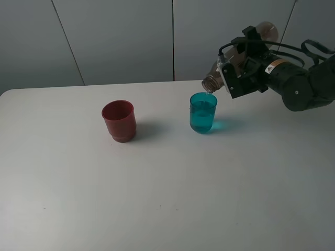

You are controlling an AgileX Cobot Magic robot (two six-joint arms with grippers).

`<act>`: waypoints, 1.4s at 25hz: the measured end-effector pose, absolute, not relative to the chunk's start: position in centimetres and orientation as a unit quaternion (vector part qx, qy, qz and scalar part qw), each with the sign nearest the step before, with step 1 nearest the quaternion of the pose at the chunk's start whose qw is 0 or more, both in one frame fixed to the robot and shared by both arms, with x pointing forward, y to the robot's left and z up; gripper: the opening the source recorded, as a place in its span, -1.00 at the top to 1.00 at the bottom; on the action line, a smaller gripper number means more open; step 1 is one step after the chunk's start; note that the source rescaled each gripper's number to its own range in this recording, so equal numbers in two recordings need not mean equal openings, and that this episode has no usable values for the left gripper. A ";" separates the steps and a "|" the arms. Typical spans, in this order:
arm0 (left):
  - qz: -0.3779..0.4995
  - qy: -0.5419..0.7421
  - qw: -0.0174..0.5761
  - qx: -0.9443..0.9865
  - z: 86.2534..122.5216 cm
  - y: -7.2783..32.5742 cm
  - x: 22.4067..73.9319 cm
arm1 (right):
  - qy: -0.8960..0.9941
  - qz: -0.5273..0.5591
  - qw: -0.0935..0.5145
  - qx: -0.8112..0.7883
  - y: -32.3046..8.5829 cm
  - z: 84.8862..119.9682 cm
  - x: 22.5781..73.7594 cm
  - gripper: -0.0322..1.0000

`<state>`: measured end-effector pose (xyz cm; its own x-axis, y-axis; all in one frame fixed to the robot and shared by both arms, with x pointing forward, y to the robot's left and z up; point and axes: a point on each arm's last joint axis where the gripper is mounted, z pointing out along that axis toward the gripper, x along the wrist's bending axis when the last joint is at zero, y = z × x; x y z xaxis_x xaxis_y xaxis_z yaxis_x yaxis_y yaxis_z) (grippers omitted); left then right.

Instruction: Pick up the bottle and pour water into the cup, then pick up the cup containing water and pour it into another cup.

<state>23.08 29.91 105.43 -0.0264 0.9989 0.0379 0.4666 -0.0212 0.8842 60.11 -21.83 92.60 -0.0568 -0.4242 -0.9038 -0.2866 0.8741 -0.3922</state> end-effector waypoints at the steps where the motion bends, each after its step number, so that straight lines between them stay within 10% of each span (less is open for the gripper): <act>1: 0.381 0.606 0.349 0.604 105.4 29.9 23.1 | 0.725 -0.054 0.642 -0.245 -21.8 92.6 60.1 0.85; 16: 0.381 0.606 0.349 0.604 105.4 29.9 23.1 | 0.815 0.094 0.566 -0.072 -21.8 91.1 59.7 0.85; 35: 0.381 0.606 0.349 0.604 105.4 29.9 23.1 | 0.611 0.428 0.423 0.515 -28.2 92.8 60.6 0.85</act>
